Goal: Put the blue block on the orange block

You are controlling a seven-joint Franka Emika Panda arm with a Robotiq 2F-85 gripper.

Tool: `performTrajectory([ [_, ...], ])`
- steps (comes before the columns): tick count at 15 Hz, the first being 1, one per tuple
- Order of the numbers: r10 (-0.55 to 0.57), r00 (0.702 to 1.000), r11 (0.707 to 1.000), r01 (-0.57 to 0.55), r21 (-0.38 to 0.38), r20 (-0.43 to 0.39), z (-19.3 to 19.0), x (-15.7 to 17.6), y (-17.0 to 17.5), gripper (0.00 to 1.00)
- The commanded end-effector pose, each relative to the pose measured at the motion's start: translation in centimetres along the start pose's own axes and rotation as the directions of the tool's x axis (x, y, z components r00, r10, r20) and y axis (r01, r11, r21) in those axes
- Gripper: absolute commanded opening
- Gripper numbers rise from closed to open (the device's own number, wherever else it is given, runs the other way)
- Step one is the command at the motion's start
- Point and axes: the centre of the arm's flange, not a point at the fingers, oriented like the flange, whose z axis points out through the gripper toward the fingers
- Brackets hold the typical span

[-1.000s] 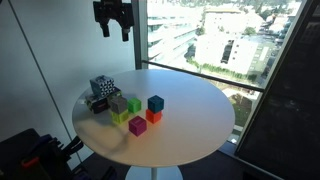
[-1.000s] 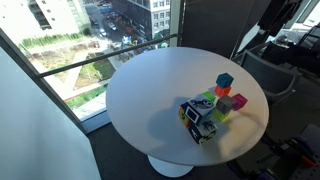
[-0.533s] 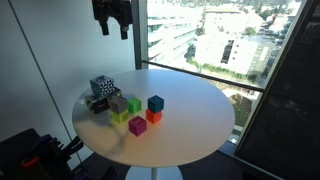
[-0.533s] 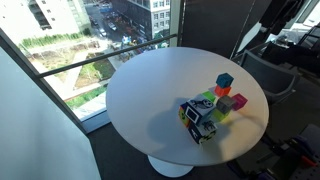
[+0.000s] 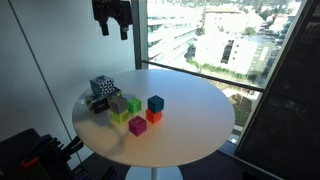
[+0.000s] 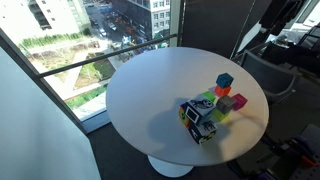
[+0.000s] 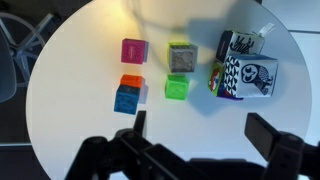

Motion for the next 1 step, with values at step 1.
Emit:
performTrajectory([
  [1,0.0,1.0,1.0,0.0,0.0,0.0,0.0,0.0,0.0,1.0],
])
